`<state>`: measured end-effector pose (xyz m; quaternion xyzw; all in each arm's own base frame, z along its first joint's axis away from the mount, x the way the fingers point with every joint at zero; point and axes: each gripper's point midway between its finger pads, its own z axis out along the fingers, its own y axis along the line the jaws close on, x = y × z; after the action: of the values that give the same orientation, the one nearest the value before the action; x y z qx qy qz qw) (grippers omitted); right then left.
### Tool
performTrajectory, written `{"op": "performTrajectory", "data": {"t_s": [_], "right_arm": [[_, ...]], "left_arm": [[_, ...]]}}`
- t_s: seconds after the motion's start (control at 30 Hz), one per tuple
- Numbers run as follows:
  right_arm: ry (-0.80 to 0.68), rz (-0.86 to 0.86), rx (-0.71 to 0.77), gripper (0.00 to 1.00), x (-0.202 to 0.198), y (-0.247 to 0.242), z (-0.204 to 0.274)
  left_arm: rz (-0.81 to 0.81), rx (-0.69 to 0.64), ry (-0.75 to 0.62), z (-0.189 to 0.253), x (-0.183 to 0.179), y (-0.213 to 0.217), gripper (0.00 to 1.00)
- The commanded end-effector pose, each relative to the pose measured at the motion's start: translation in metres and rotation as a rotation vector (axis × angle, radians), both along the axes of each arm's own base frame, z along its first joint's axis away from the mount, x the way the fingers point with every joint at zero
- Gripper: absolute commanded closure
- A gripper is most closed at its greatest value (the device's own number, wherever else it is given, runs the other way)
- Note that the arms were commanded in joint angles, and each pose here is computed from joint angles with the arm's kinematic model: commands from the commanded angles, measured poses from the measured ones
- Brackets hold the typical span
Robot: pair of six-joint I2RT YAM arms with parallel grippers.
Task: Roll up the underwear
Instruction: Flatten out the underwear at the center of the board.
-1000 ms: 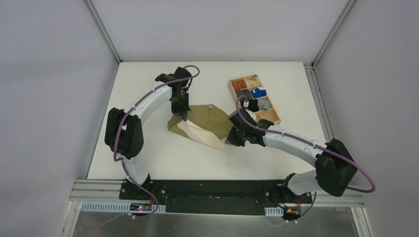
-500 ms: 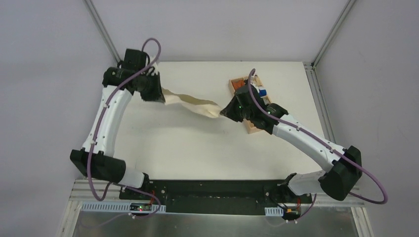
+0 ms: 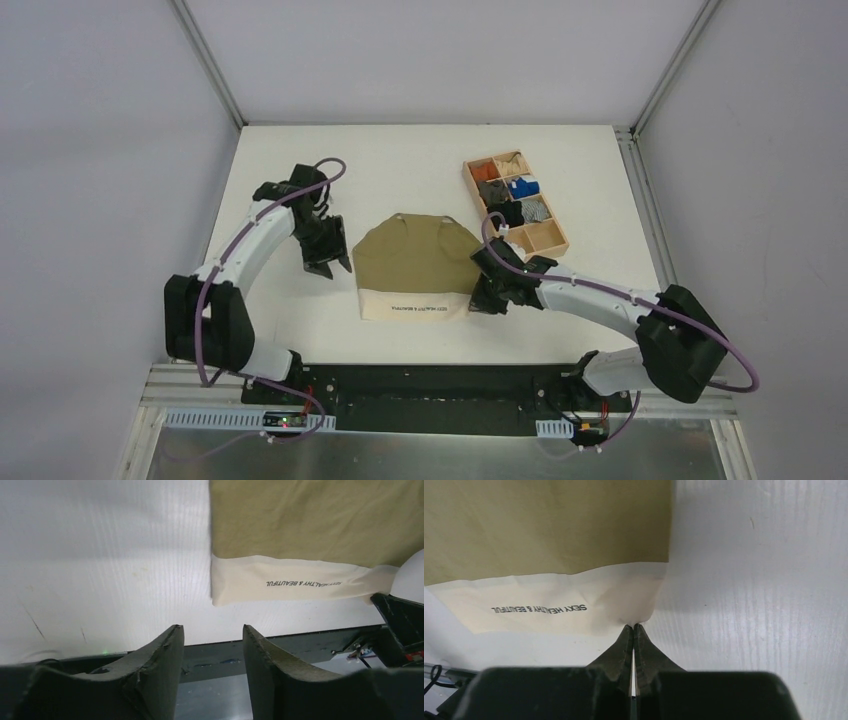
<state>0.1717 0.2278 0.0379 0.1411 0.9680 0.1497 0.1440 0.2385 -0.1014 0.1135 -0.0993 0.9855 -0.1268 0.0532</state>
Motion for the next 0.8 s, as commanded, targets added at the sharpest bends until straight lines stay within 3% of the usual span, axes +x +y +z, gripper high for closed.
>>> {"op": "performTrajectory", "data": {"t_s": [0.0, 0.2, 0.33, 0.53, 0.67, 0.77], "right_arm": [[-0.078, -0.035, 0.071, 1.00, 0.014, 0.011, 0.021], [-0.061, -0.031, 0.080, 1.00, 0.013, 0.015, 0.017], [-0.059, -0.034, 0.087, 1.00, 0.013, 0.017, 0.017], [-0.059, -0.036, 0.092, 1.00, 0.013, 0.017, 0.018], [-0.059, -0.043, 0.083, 1.00, 0.013, 0.015, 0.016], [-0.065, -0.047, 0.080, 1.00, 0.014, 0.013, 0.017]], "left_arm": [[0.137, -0.016, 0.012, -0.004, -0.035, 0.001, 0.55], [0.187, -0.093, -0.006, -0.035, -0.072, -0.034, 0.49], [0.224, -0.143, -0.036, -0.056, -0.075, -0.046, 0.46], [0.246, -0.097, -0.053, -0.080, -0.064, -0.042, 0.51], [0.232, -0.098, -0.054, -0.090, -0.052, -0.048, 0.59], [0.208, -0.070, -0.046, -0.095, -0.040, -0.049, 0.84]]}}
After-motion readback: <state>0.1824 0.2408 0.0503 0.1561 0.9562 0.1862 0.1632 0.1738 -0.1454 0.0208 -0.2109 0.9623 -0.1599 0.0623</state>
